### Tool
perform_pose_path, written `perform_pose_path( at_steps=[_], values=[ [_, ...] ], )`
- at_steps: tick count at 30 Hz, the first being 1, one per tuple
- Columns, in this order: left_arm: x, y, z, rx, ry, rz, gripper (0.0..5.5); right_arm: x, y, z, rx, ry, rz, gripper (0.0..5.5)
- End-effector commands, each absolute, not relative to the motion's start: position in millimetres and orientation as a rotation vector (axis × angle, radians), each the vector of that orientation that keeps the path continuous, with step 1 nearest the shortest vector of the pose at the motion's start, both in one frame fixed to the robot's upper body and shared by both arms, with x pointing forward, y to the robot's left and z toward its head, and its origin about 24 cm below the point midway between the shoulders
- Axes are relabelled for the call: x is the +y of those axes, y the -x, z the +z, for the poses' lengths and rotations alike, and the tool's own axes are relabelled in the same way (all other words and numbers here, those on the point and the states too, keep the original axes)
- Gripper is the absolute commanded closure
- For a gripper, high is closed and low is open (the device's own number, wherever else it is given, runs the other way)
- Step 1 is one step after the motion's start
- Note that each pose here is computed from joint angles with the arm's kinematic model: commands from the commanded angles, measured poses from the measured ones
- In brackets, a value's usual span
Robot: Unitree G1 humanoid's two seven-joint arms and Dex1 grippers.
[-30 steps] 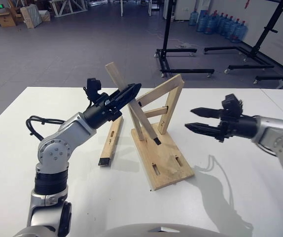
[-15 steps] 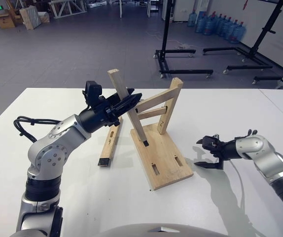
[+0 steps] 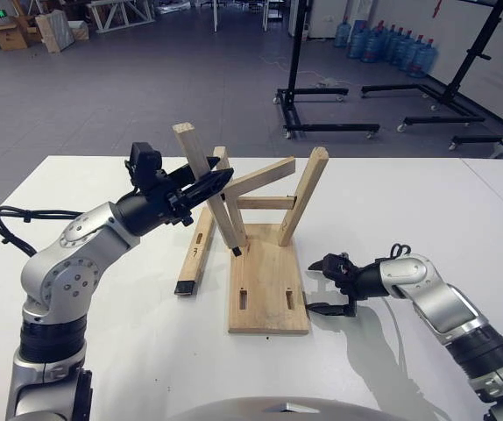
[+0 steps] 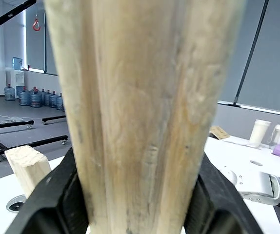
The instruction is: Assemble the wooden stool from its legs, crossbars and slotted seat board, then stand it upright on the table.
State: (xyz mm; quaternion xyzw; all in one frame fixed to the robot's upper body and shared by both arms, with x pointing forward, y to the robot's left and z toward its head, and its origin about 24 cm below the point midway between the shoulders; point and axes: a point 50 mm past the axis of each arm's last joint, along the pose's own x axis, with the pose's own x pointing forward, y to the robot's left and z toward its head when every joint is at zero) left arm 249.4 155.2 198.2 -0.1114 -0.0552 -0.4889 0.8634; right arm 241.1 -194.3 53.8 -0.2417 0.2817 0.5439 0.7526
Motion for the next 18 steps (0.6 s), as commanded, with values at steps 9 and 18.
perform_pose_path(
  at_steps=[9,18],
  values=[
    [147,-246,196,0.013,0.438,-1.399,3.4,-223,-257,62,0.628,0.496,1.016,0.73],
    [132,-260,146,0.103,0.263,-1.331,3.4,-217,-255,53,0.614,0.467,1.005,0.73]
  ],
)
